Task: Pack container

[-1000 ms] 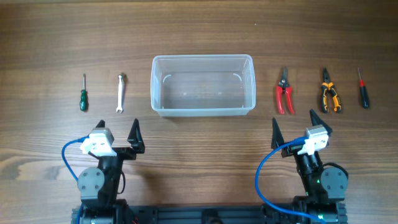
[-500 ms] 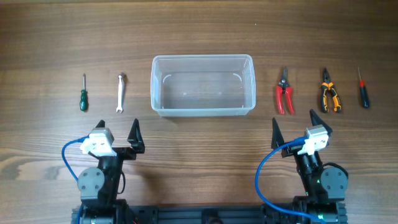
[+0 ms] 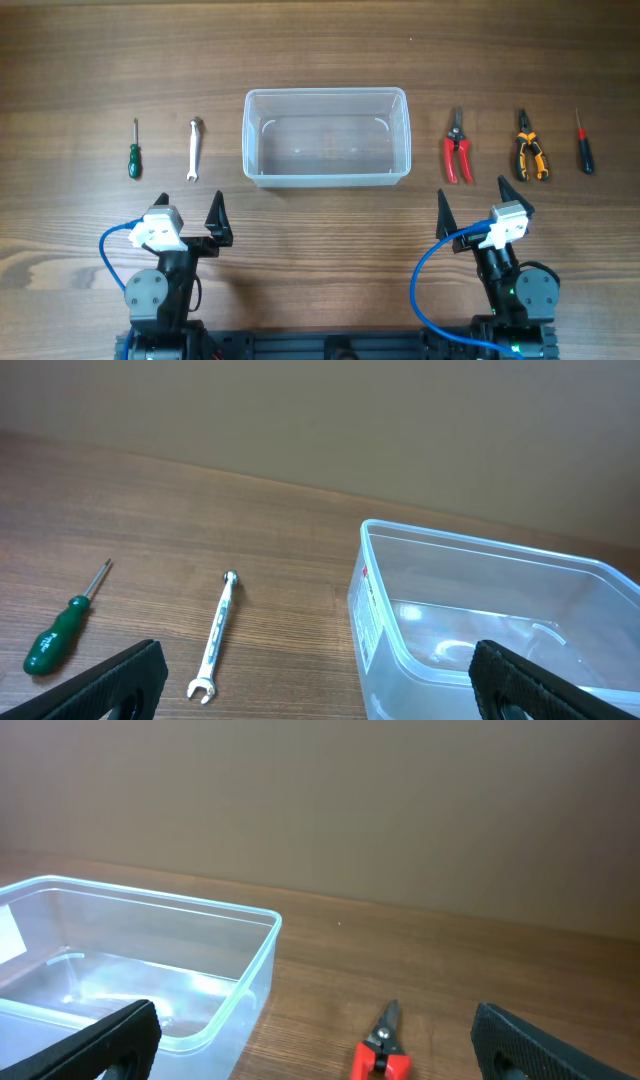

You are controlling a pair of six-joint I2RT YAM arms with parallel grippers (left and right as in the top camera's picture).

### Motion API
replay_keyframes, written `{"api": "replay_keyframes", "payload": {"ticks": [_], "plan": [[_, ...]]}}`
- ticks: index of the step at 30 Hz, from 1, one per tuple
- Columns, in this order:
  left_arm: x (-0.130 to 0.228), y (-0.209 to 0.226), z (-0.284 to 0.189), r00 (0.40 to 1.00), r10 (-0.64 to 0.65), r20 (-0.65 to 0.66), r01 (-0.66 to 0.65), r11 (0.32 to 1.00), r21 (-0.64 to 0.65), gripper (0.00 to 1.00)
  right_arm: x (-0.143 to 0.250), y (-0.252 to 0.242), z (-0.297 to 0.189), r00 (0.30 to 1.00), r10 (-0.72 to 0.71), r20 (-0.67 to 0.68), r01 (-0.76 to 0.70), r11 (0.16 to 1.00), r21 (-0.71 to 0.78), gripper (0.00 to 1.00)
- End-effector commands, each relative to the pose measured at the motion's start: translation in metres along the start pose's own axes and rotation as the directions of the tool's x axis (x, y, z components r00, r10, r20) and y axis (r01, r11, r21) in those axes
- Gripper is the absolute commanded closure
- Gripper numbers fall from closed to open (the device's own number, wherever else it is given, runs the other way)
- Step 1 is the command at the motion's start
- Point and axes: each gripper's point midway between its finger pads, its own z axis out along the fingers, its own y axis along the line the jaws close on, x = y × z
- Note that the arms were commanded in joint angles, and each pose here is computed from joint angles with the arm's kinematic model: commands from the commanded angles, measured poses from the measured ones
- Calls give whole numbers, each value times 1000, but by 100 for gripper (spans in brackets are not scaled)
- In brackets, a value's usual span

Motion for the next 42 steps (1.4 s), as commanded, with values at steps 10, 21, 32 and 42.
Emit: {"api": "replay_keyframes", "payload": {"ticks": [10,21,32,42], "plan": [[1,2,0,1000,-14,5,14,1000,-9,0,-4,7,-1,990,141,15,-140,989,-42,0],[1,2,0,1000,-14,5,14,1000,-9,0,-53,10,-8,993,54,105,-47,996,-72,0],[1,2,0,1000,-14,5,14,1000,-9,0,-89,-45,-3,967,-31,-253,62,991,117,0],[1,2,0,1000,-14,5,14,1000,-9,0,-112,-29,31,776,-118,-620,-54,966,-251,0]]}}
